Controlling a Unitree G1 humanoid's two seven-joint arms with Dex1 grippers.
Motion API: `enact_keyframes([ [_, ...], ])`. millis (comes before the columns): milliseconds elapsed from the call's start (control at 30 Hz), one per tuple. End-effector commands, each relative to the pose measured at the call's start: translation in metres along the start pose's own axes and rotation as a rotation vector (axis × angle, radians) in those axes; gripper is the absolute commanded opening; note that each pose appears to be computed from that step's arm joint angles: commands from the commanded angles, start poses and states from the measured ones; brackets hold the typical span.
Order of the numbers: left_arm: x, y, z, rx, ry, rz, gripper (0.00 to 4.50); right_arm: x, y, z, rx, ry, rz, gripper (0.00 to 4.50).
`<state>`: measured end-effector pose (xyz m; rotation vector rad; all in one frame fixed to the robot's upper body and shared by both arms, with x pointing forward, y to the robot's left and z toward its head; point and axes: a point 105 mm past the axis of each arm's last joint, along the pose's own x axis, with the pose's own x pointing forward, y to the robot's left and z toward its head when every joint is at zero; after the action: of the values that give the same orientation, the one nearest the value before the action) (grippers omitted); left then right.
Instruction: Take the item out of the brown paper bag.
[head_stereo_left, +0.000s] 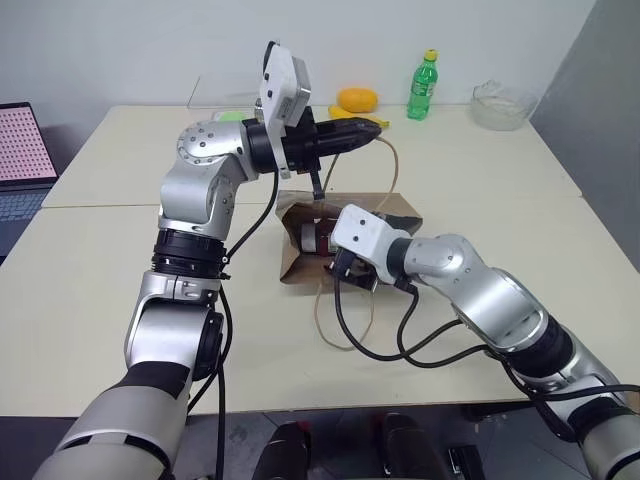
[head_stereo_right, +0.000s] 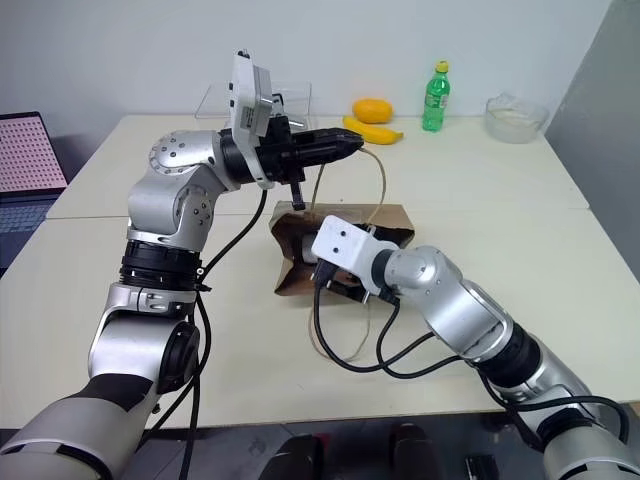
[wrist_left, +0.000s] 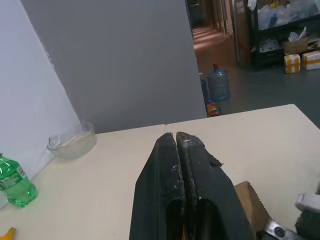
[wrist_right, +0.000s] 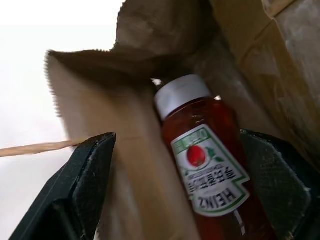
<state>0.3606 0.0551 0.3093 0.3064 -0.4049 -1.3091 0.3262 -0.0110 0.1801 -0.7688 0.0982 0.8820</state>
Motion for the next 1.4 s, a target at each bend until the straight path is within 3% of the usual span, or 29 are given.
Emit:
enact_keyframes([
  [33,0.003,0.000,0.021,0.047,-0.063,-0.006,0.00,0.004,-0.012,0.004,-0.071,-0.001,-0.058,4.11],
  [433,0.003,0.000,0.020,0.037,-0.079,-0.002,0.00,0.027,-0.019,-0.004,-0.383,0.093,-0.088,4.11],
  [567,0.002,0.001,0.020,0.041,-0.082,0.005,0.00,0.028,-0.018,-0.001,-0.378,0.082,-0.082,4.11],
  [633,0.001,0.002,0.021,0.043,-0.082,0.008,0.00,0.028,-0.018,-0.002,-0.373,0.083,-0.085,4.49],
  [900,0.002,0.001,0.020,0.046,-0.085,0.009,0.00,0.038,-0.012,-0.009,-0.434,0.138,-0.036,4.49],
  [1233,0.003,-0.001,0.018,0.058,-0.083,0.013,0.00,0.059,-0.027,-0.041,-0.474,0.263,0.007,4.49],
  [1333,0.002,0.000,0.017,0.061,-0.079,0.016,0.00,0.061,-0.025,-0.036,-0.472,0.240,0.027,3.96],
  [1400,0.001,0.001,0.016,0.061,-0.074,0.023,0.00,0.061,-0.024,-0.030,-0.473,0.211,0.030,3.36],
])
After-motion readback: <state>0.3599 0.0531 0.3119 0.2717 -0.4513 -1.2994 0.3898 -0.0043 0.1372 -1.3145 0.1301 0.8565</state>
